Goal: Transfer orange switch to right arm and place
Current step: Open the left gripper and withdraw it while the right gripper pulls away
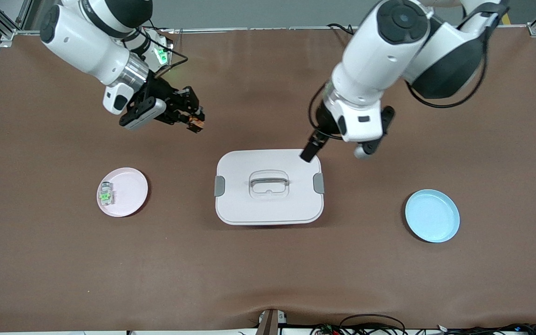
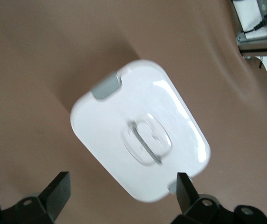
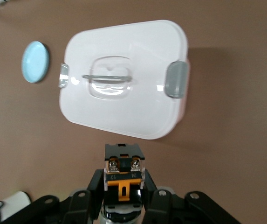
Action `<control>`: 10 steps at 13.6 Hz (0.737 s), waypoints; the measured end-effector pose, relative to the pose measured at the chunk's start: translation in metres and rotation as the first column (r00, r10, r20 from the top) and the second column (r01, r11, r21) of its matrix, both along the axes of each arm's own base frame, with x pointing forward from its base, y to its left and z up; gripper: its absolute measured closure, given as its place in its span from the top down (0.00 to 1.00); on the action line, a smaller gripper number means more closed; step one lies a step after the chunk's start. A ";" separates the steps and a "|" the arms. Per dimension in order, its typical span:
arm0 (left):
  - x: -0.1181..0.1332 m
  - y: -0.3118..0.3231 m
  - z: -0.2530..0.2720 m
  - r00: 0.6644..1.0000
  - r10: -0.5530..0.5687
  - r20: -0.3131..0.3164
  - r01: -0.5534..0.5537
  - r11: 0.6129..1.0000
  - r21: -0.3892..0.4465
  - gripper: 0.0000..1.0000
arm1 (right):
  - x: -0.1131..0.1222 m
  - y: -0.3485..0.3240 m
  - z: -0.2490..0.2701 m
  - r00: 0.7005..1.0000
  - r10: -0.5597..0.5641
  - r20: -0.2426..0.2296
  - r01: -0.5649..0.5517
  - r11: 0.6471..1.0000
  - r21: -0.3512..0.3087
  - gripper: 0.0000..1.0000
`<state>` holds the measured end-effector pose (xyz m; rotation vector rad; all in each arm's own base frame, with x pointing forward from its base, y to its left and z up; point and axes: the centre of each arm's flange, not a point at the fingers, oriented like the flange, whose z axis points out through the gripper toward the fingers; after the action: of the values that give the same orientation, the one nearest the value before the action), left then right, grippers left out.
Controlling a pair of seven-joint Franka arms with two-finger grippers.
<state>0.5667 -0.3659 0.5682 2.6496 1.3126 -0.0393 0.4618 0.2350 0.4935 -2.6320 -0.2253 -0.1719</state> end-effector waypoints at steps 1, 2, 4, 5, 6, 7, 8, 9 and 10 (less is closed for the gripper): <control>0.008 0.018 -0.001 0.999 -0.041 0.002 0.041 0.999 0.033 1.00 | 0.002 -0.005 0.004 0.999 0.038 0.008 -0.037 0.998 -0.054 0.37; 0.015 0.036 -0.002 0.997 -0.083 0.002 0.083 0.995 0.063 1.00 | 0.003 -0.009 0.007 0.997 0.074 0.018 -0.072 0.993 -0.097 0.37; 0.028 0.070 -0.004 0.987 -0.162 -0.004 0.161 0.980 0.119 1.00 | 0.008 -0.020 0.008 0.993 0.110 0.039 -0.103 0.986 -0.133 0.37; 0.034 0.088 -0.005 0.980 -0.200 -0.011 0.200 0.969 0.146 1.00 | 0.011 -0.028 0.008 0.992 0.121 0.046 -0.113 0.983 -0.146 0.37; 0.041 0.106 -0.006 0.972 -0.236 -0.017 0.236 0.958 0.164 1.00 | 0.014 -0.037 0.007 0.988 0.144 0.047 -0.134 0.977 -0.166 0.37; 0.048 0.124 -0.006 0.963 -0.268 -0.021 0.268 0.948 0.173 1.00 | 0.017 -0.048 0.006 0.984 0.171 0.045 -0.160 0.968 -0.192 0.37; 0.054 0.141 -0.006 0.955 -0.294 -0.023 0.293 0.940 0.176 1.00 | 0.020 -0.061 0.005 0.979 0.201 0.037 -0.189 0.958 -0.215 0.37; 0.059 0.156 -0.006 0.948 -0.318 -0.023 0.317 0.932 0.179 1.00 | 0.022 -0.073 0.003 0.971 0.238 0.027 -0.225 0.946 -0.235 0.37; 0.063 0.170 -0.006 0.940 -0.340 -0.023 0.339 0.923 0.181 1.00 | 0.025 -0.085 0.000 0.960 0.279 0.021 -0.264 0.929 -0.258 0.37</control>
<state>0.6300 -0.1958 0.5624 2.9997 0.8748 0.0480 0.4869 0.1501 0.4934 -2.8122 -0.6684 -0.1315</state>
